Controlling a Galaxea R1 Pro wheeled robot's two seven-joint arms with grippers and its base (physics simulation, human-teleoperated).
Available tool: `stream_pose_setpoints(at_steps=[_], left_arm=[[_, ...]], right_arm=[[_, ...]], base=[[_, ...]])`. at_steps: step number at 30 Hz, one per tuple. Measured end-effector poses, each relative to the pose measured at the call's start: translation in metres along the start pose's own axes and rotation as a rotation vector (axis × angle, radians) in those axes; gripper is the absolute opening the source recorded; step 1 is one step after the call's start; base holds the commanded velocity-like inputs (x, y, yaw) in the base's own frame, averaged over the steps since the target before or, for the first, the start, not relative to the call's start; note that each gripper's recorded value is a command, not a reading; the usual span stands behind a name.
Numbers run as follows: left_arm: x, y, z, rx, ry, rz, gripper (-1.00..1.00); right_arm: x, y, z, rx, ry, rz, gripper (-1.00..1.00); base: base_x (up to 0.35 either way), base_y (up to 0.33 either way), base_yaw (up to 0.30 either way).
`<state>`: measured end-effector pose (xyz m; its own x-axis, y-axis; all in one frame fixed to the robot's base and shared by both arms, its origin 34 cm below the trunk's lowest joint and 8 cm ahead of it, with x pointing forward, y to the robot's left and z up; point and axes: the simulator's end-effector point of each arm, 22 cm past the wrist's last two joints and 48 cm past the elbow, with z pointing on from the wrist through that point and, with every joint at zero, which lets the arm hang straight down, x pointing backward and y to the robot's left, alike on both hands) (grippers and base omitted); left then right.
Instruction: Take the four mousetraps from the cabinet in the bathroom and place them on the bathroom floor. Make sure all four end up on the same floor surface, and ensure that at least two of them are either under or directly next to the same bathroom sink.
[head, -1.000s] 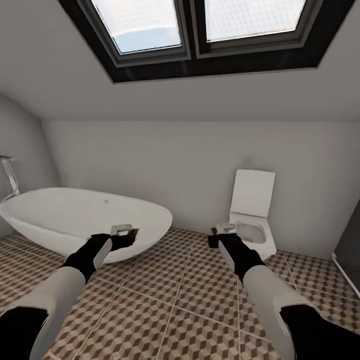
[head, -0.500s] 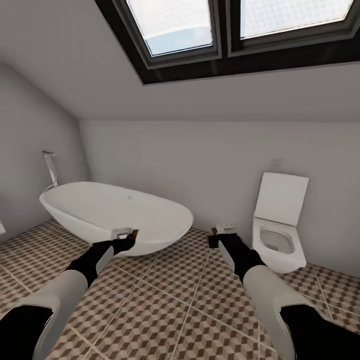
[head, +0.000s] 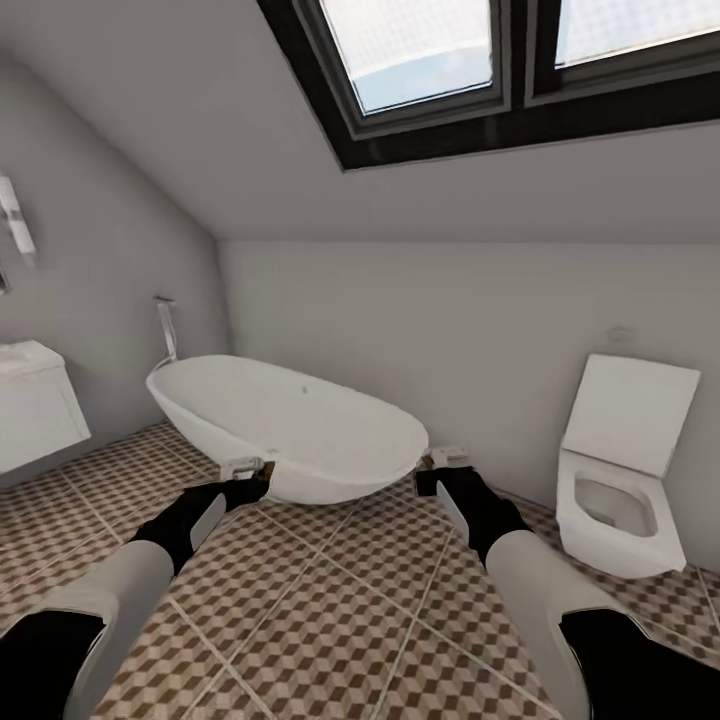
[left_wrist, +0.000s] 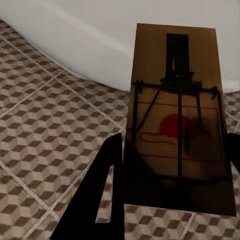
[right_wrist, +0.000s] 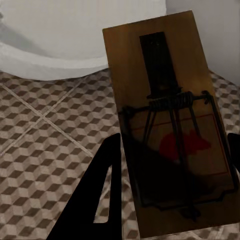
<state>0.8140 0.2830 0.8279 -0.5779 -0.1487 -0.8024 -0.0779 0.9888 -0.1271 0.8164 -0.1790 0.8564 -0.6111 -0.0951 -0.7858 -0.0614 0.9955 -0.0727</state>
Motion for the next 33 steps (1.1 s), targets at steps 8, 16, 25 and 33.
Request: stream_pose_setpoints(at_steps=[8, 16, 25, 33], left_arm=[[0.004, 0.005, 0.001, -0.007, 0.009, -0.004, -1.0], [0.016, 0.021, 0.002, -0.03, 0.036, -0.012, -1.0], [0.021, 0.025, 0.002, -0.028, 0.046, -0.053, -1.0], [0.024, 0.026, 0.003, -0.028, 0.052, -0.057, -1.0]], right_arm=[[0.001, 0.001, 0.0, -0.004, 0.002, 0.001, -1.0], [0.008, 0.021, 0.003, -0.037, -0.003, -0.001, -1.0], [0.017, 0.043, 0.006, -0.057, -0.017, -0.065, -1.0], [0.016, 0.046, 0.005, -0.059, -0.025, -0.084, -1.0]], base=[[0.0, 0.0, 0.3], [0.0, 0.0, 0.3], [0.0, 0.0, 0.3], [0.0, 0.0, 0.3]])
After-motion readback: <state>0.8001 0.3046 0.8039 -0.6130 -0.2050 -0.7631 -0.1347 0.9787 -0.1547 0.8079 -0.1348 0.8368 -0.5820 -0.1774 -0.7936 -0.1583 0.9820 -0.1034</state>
